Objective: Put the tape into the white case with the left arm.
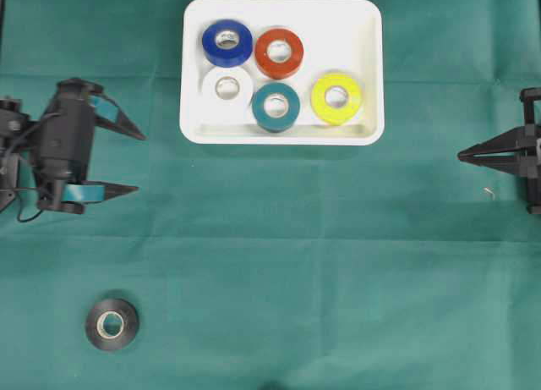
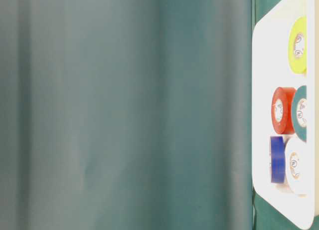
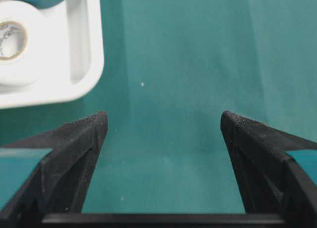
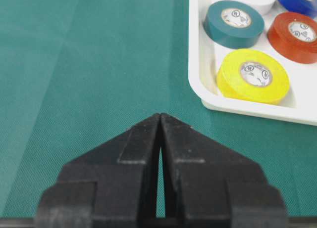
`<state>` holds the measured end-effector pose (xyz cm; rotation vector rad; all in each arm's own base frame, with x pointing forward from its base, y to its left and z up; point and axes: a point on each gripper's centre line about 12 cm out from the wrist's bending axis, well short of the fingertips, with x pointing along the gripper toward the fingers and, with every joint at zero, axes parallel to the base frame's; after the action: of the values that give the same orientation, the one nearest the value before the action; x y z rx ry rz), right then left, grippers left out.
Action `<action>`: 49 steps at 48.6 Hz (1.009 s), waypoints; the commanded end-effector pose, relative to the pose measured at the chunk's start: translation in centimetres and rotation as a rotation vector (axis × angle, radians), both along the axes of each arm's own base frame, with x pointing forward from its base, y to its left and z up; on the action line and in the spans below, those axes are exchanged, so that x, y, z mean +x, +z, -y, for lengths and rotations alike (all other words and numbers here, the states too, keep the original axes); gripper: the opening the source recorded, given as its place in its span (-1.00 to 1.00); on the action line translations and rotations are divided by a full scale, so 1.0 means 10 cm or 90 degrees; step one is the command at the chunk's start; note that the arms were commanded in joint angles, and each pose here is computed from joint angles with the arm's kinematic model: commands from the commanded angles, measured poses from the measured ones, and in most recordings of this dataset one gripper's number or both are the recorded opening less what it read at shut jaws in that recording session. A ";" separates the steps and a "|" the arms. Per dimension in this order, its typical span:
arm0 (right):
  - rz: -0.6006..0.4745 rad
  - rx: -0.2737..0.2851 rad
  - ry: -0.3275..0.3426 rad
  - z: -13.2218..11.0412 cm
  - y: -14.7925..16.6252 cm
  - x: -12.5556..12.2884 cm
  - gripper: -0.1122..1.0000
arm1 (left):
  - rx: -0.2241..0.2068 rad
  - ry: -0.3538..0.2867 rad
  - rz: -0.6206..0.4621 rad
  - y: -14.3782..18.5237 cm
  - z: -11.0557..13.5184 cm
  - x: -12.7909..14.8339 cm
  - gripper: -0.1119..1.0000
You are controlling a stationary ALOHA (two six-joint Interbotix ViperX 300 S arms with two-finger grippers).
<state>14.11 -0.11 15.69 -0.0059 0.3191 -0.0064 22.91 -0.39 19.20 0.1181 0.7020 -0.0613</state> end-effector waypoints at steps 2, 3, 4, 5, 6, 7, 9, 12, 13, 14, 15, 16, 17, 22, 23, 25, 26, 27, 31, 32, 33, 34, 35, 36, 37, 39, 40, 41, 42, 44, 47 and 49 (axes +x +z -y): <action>0.007 0.001 -0.001 0.00 0.04 0.02 -0.97 | -0.001 -0.001 0.030 0.08 0.01 -0.08 0.86; 0.008 0.001 -0.001 0.00 0.04 0.02 -0.97 | -0.002 -0.001 0.034 0.08 0.01 -0.10 0.86; 0.009 0.000 -0.001 0.00 0.04 0.02 -0.97 | -0.002 -0.001 0.037 0.08 0.01 -0.13 0.86; 0.007 0.000 -0.001 0.00 0.04 0.02 -0.97 | -0.003 0.000 0.039 0.07 0.01 -0.15 0.86; 0.008 0.001 -0.001 0.00 0.04 0.02 -0.97 | -0.002 -0.001 0.044 0.08 0.00 -0.17 0.86; 0.008 0.001 -0.001 0.00 0.04 0.02 -0.97 | -0.002 -0.001 0.045 0.07 0.00 -0.19 0.86; 0.007 0.000 -0.001 0.00 0.04 0.02 -0.97 | -0.002 -0.001 0.049 0.06 0.00 -0.23 0.86; 0.007 0.001 -0.001 0.00 0.04 0.02 -0.97 | -0.002 -0.001 0.056 0.05 0.00 -0.29 0.86; 0.008 0.000 -0.001 0.00 0.04 0.02 -0.97 | -0.003 -0.002 0.058 0.05 0.01 -0.30 0.86; 0.007 0.000 -0.001 0.00 0.04 0.02 -0.97 | -0.003 -0.001 0.060 0.05 0.00 -0.31 0.86; 0.008 0.000 -0.001 0.00 0.04 0.02 -0.97 | -0.003 -0.002 0.061 0.05 0.01 -0.32 0.86; 0.008 0.001 -0.001 0.00 0.04 0.02 -0.97 | -0.003 -0.002 0.061 0.05 0.00 -0.33 0.86; 0.008 0.000 -0.001 0.00 0.04 0.02 -0.97 | -0.003 -0.002 0.062 0.05 0.00 -0.34 0.86; 0.007 0.000 -0.001 0.00 0.04 0.02 -0.97 | -0.003 -0.001 0.063 0.04 0.00 -0.37 0.86; 0.010 0.000 -0.001 0.00 0.05 0.02 -0.97 | -0.003 -0.001 0.063 0.03 0.00 -0.38 0.86; 0.007 0.001 -0.001 0.00 0.04 0.02 -0.97 | -0.003 -0.001 0.061 0.03 0.00 -0.38 0.86; 0.007 0.000 -0.001 0.00 0.04 0.02 -0.97 | -0.004 -0.002 0.060 0.02 0.00 -0.38 0.86; 0.007 0.001 -0.001 0.00 0.04 0.02 -0.97 | -0.004 -0.001 0.061 0.03 0.00 -0.38 0.86; 0.009 0.000 -0.001 0.00 0.04 0.02 -0.97 | -0.003 -0.002 0.058 0.01 0.00 -0.38 0.86; 0.007 0.000 -0.001 0.00 0.04 0.02 -0.97 | -0.003 -0.001 0.059 0.02 0.00 -0.38 0.86; 0.008 0.001 -0.001 0.00 0.04 0.02 -0.97 | -0.003 -0.002 0.058 0.01 0.00 -0.37 0.86; 0.007 0.000 -0.002 0.00 0.04 0.02 -0.97 | -0.003 -0.002 0.057 0.01 0.00 -0.38 0.86; 0.008 0.001 -0.001 0.00 0.04 0.02 -0.97 | -0.003 -0.002 0.057 0.01 0.00 -0.38 0.86; 0.008 0.001 -0.001 0.00 0.04 0.02 -0.97 | -0.003 -0.002 0.056 0.01 0.00 -0.38 0.86; 0.008 0.001 -0.001 0.00 0.04 0.02 -0.97 | -0.004 -0.002 0.056 0.01 0.01 -0.38 0.86; 0.007 0.000 -0.001 0.00 0.04 0.02 -0.97 | -0.004 -0.005 0.054 0.01 0.02 -0.37 0.86; 0.007 0.001 -0.002 0.00 0.04 0.02 -0.97 | -0.005 -0.011 0.053 0.00 0.03 -0.38 0.86; 0.009 0.001 -0.001 0.00 0.04 0.02 -0.97 | -0.006 -0.016 0.051 0.00 0.05 -0.38 0.86; 0.007 0.001 -0.001 0.00 0.04 0.02 -0.97 | -0.006 -0.023 0.050 0.00 0.07 -0.38 0.86; 0.008 0.001 -0.001 0.00 0.04 0.02 -0.97 | -0.005 -0.040 0.045 -0.01 0.12 -0.39 0.86; 0.009 0.000 -0.001 0.00 0.04 0.02 -0.97 | -0.008 -0.065 0.040 -0.02 0.20 -0.40 0.86; 0.008 0.001 -0.001 0.00 0.04 0.02 -0.97 | -0.012 -0.079 0.037 -0.02 0.25 -0.41 0.86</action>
<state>14.12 -0.13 15.67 -0.0056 0.3207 -0.0079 18.71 -1.99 18.73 0.1393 0.6404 -0.1410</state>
